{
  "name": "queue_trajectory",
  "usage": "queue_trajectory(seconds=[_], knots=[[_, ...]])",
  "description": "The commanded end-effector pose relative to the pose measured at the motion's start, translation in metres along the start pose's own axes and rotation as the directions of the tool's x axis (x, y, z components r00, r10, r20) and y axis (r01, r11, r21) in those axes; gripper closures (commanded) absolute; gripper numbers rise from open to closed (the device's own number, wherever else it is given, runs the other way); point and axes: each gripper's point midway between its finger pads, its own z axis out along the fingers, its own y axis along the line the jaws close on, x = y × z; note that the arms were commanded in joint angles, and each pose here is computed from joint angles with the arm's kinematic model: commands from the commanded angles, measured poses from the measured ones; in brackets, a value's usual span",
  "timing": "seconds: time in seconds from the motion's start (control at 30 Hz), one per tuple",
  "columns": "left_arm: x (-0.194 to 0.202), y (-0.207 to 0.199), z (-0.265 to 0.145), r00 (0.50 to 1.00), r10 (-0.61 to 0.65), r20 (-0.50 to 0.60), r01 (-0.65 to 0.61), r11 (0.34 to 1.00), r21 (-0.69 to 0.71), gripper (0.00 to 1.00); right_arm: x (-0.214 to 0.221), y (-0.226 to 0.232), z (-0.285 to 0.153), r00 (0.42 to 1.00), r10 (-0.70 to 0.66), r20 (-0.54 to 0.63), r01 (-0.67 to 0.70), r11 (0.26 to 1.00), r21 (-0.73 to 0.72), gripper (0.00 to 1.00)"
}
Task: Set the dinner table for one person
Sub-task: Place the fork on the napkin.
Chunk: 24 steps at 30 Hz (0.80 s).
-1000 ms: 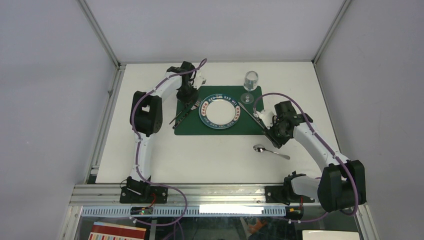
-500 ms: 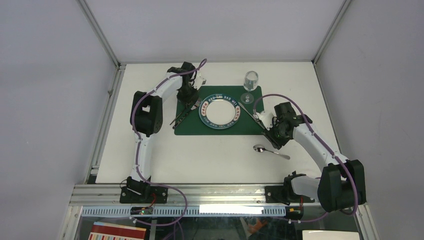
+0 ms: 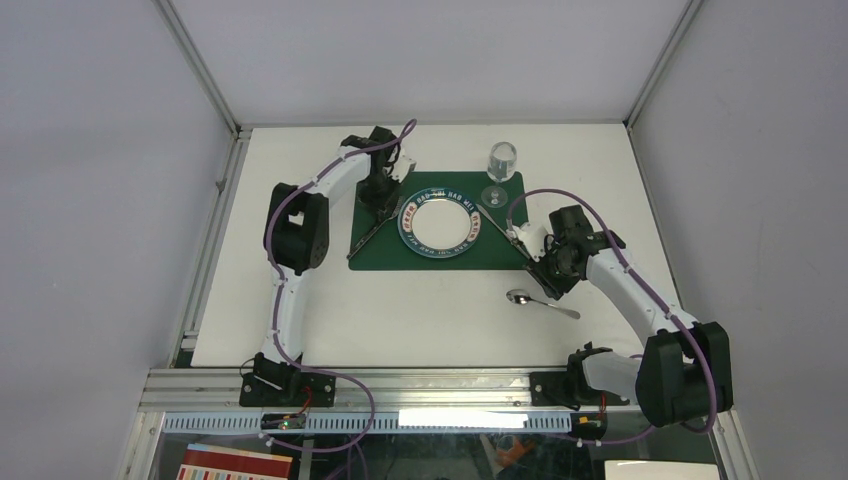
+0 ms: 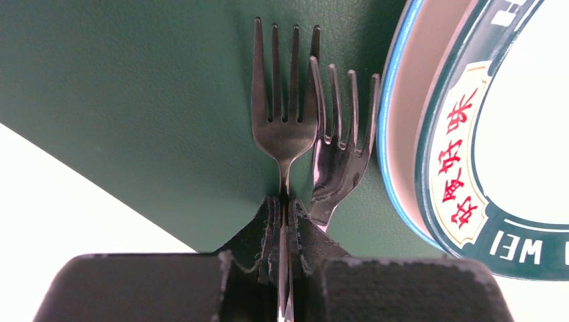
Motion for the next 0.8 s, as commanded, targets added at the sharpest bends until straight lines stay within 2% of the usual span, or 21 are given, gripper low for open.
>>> queue_trajectory(seconds=[0.0,0.4,0.77], knots=[[-0.002,-0.026,-0.019,0.998,-0.059,0.006,0.059,0.997,0.041,1.00,-0.010,-0.003,-0.005,0.998,-0.002,0.056,0.001,1.000,0.012,0.60],[-0.010,-0.021,-0.026,0.997,-0.075,0.028,0.075,0.997,0.013,1.00,-0.009,-0.003,-0.005,0.999,-0.008,0.053,0.007,1.000,0.013,0.61],[-0.013,0.006,-0.025,0.992,-0.117,0.038,0.121,0.985,-0.120,1.00,-0.014,-0.003,-0.006,0.998,0.001,0.057,-0.001,1.000,0.000,0.62]])
